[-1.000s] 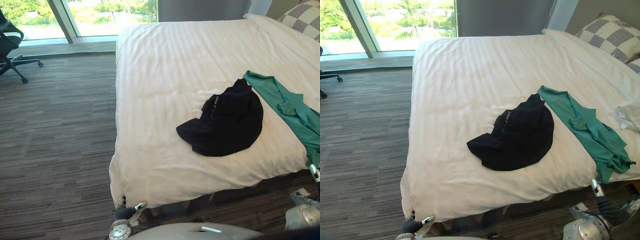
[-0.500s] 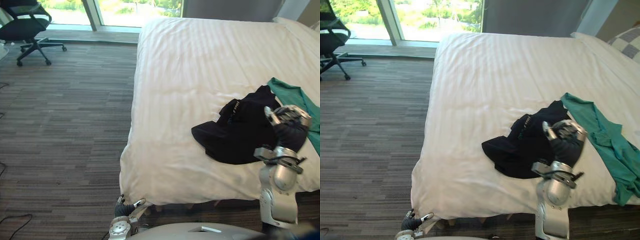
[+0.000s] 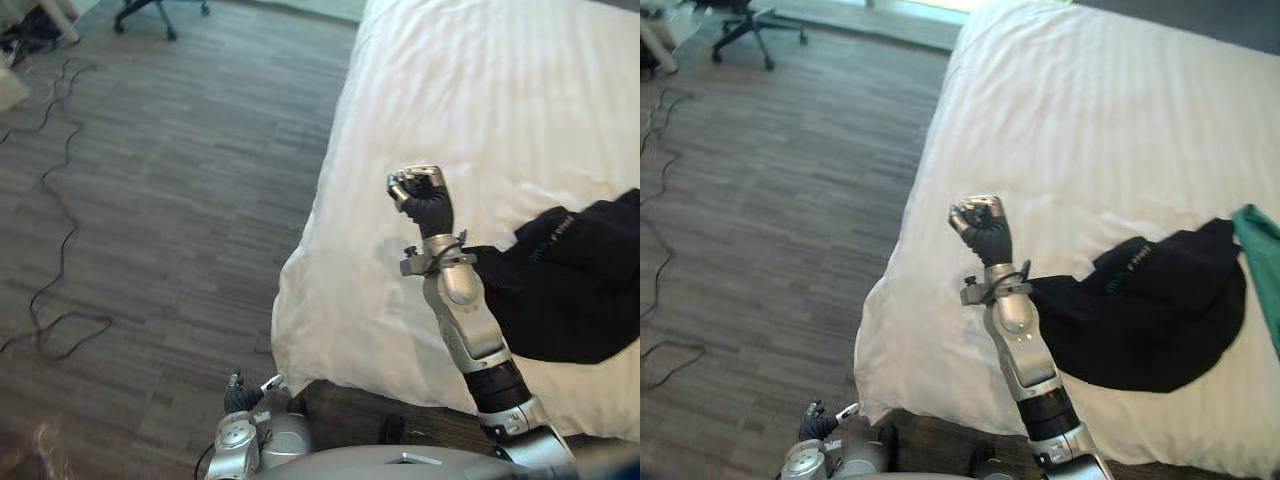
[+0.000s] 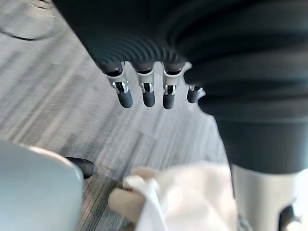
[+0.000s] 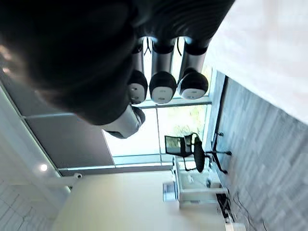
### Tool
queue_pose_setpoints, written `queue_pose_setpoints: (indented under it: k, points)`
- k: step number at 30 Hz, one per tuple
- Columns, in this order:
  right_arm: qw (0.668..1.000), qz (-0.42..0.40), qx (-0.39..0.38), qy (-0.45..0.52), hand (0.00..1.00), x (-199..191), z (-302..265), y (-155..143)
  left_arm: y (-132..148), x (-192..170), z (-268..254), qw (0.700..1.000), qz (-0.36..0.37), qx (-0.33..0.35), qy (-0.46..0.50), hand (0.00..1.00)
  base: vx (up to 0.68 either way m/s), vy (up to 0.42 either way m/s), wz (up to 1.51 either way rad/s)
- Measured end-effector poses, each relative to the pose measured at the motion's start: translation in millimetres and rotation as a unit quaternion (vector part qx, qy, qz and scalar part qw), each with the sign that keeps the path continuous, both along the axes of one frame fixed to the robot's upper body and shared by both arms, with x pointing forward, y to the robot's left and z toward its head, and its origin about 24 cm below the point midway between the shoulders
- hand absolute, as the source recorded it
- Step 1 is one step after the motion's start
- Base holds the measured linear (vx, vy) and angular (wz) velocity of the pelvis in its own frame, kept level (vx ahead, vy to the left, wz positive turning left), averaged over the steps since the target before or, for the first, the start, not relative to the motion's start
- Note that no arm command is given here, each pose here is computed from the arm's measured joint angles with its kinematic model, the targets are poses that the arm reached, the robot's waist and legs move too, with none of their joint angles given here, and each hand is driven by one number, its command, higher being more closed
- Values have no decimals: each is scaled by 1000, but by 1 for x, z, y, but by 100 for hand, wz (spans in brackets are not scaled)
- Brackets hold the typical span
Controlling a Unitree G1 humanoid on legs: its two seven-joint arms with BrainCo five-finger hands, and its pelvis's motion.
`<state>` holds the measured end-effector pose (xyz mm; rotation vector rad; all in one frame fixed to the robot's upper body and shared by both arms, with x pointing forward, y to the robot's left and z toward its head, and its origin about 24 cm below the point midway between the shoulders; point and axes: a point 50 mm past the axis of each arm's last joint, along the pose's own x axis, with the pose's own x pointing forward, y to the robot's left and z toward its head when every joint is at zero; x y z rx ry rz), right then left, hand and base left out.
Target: Tidy the bed and pick cloth on bed and put in laundry
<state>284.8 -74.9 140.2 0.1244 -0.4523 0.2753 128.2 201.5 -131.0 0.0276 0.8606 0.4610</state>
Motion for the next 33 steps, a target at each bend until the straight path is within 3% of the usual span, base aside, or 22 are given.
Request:
queue_pose_setpoints:
  k: [8,11,19,33]
  points:
    - [998,70,-4,8,100,1,-1,49,13,17,11,998,41,3,-44,0,52,47,33]
    - [996,93,-8,14,100,1,-2,66,23,20,13,999,28,22,-41,0,59,86,3]
    - [983,175,-51,8,100,-10,-1,111,17,16,6,1000,10,25,-14,0,-64,18,-20]
    - [962,154,-120,189,100,-9,-92,118,8,30,10,999,3,16,-42,0,-110,-13,-12]
